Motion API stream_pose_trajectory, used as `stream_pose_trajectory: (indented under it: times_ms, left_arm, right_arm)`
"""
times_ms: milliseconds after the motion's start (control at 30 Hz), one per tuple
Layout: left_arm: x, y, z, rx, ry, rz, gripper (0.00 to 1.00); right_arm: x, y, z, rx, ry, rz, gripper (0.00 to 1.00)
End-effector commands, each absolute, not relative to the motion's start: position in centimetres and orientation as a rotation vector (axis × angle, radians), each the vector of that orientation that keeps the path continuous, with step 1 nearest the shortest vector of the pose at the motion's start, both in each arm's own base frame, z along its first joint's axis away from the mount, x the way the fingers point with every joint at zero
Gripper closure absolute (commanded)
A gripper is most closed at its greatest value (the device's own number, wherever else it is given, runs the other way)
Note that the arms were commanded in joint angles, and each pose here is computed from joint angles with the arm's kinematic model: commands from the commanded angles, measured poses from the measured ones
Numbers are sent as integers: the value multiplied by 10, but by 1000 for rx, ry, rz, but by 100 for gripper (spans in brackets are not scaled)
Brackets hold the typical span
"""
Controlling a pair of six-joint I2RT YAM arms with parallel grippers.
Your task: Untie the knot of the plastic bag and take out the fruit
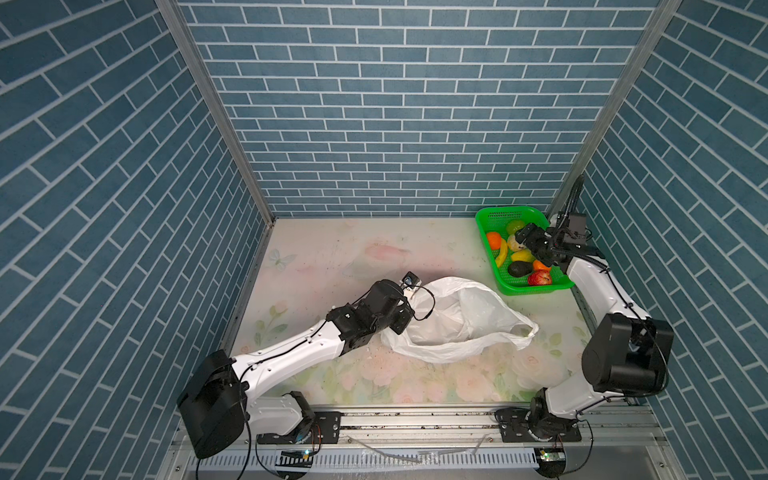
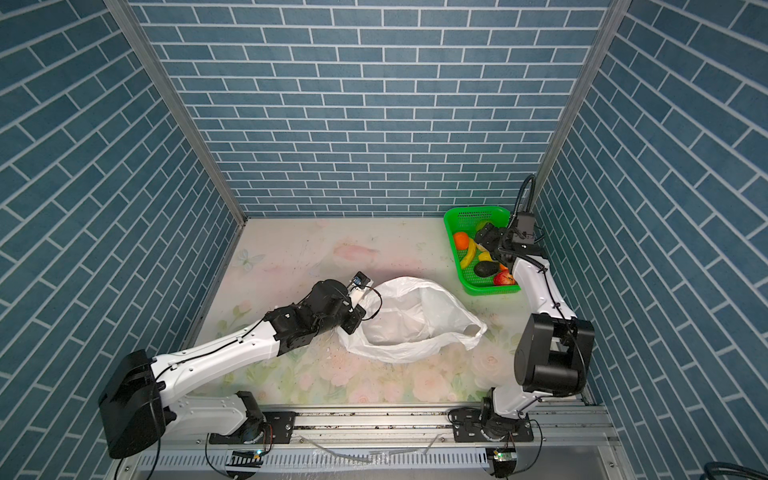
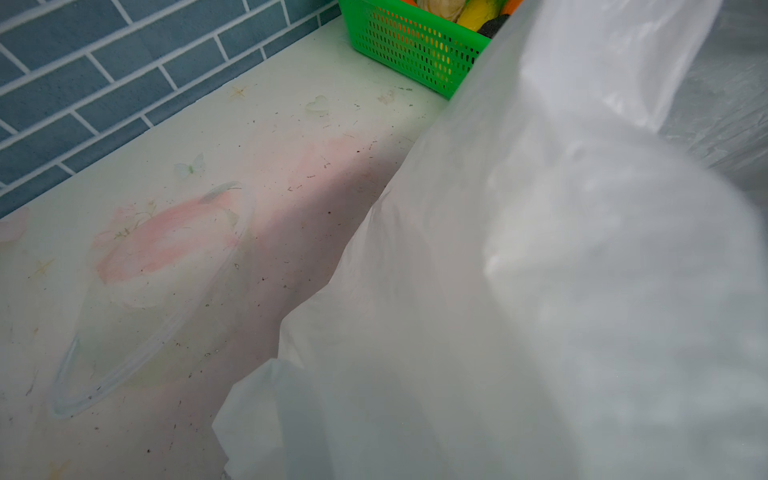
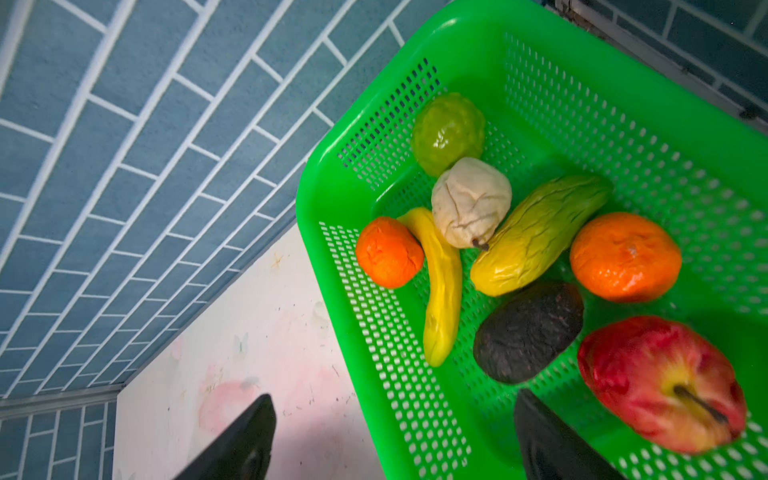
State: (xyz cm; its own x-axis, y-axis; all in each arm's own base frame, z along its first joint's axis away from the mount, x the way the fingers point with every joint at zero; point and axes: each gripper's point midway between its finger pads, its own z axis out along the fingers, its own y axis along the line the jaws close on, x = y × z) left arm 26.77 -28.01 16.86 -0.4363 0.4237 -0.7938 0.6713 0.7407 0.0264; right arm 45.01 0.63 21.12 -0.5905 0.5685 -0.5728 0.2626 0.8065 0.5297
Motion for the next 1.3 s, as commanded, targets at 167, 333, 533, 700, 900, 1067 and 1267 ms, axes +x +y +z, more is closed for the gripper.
stream_pose_trajectory:
  times_ms: [167,333,533,700,900,1067,1267]
  left_arm:
    - [302,-264,172,707,2103,-335,100]
    - [324,-253,170,663,2111,-316,100]
    - [361,-233,167,598,2122,-258,100]
    - [403,-205,173,508,2115,-194,100]
    - [436,-193,175,470,2114,-210,100]
    - [438,-202,175,499,2105,-260,63]
    - [426,-204,192,513,2054,-310,21]
  right_arm:
    - [366,33,201,543,2303,520,7]
    - [320,40,200,540,2332,512,7]
    - [280,46,201,543,2347,533,7]
    - [262,49,195,550,2363,547,7]
    - [258,52,193,543,2364,560,7]
    - [259,53,195,534,2360,560,6]
    - [261,54,192,519,2362,559,6]
